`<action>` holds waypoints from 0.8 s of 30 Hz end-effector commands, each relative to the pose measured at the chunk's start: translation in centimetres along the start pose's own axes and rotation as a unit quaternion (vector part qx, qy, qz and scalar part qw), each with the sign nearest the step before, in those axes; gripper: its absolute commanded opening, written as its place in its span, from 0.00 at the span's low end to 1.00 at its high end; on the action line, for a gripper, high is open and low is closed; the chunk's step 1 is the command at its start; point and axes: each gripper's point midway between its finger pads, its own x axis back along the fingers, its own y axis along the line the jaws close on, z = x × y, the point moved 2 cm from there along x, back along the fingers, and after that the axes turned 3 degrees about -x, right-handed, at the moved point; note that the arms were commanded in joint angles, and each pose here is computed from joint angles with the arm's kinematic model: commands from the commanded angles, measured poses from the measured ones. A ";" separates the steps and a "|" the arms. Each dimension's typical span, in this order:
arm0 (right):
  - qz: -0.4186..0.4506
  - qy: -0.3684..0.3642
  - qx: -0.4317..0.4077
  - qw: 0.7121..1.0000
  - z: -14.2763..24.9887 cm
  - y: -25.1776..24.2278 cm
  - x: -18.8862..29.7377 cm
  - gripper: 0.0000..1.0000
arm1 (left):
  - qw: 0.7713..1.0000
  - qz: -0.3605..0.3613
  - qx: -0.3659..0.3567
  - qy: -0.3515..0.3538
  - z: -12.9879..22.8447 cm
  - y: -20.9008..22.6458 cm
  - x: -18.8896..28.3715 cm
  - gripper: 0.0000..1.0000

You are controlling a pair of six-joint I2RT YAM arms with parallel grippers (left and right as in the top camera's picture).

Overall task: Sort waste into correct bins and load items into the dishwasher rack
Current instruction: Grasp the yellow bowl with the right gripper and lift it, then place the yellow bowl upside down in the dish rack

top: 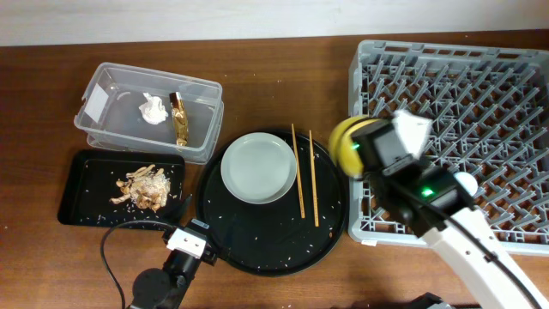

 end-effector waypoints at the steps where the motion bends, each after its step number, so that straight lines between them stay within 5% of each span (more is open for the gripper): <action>1: 0.196 -0.122 -0.041 0.972 -5.0 -6.8 -0.7 0.04 | 1.000 0.002 -0.006 -0.001 0.1 0.0 0.0 0.99; 5: 0.282 -0.129 -0.033 0.950 -6.7 -9.2 -4.0 0.04 | 1.000 0.002 -0.006 -0.001 0.1 0.0 0.0 0.99; 16: 0.404 -0.043 0.199 0.892 -6.4 -8.7 -15.0 0.04 | 1.000 0.002 -0.006 -0.001 0.1 0.0 0.0 0.99; 24: 0.457 -0.036 0.215 0.863 -5.6 -9.3 -15.8 0.04 | 1.000 0.002 -0.006 -0.001 0.1 0.0 0.0 0.99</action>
